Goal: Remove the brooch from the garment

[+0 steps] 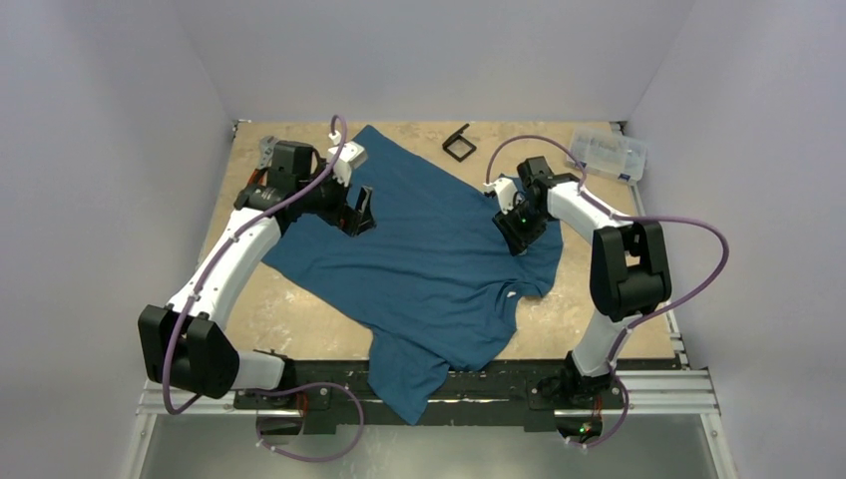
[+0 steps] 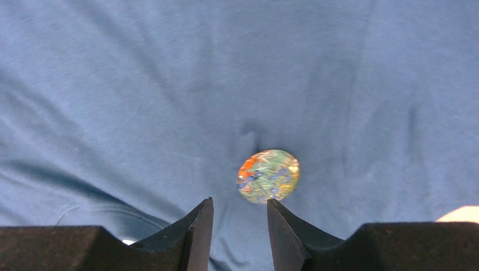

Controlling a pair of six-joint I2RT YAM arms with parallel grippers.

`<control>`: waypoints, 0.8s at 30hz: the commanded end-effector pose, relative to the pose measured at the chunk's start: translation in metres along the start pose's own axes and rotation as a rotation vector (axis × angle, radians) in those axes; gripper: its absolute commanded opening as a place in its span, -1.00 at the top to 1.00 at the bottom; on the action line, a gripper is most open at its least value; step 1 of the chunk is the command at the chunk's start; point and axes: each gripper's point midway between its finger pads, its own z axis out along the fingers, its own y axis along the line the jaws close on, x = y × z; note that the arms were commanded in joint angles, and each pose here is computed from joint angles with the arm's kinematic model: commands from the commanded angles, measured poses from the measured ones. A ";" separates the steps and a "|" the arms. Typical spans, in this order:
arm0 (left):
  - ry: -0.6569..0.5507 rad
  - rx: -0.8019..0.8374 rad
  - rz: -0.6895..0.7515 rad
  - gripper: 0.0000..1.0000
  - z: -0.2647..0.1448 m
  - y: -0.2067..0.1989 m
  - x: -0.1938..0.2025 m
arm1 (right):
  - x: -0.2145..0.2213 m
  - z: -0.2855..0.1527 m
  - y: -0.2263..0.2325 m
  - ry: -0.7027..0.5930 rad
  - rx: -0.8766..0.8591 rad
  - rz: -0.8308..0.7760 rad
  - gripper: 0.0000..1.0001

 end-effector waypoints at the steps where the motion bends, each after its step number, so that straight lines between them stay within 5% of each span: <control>1: -0.072 -0.005 0.054 -1.00 -0.007 -0.005 -0.017 | -0.019 -0.018 -0.028 -0.071 0.147 0.081 0.14; 15: -0.052 -0.026 0.006 -1.00 -0.003 -0.002 -0.011 | -0.007 -0.004 -0.028 -0.059 0.179 0.117 -0.16; 24: -0.050 -0.024 -0.008 -1.00 -0.003 -0.002 -0.010 | -0.006 0.010 -0.028 -0.044 0.152 0.040 -0.05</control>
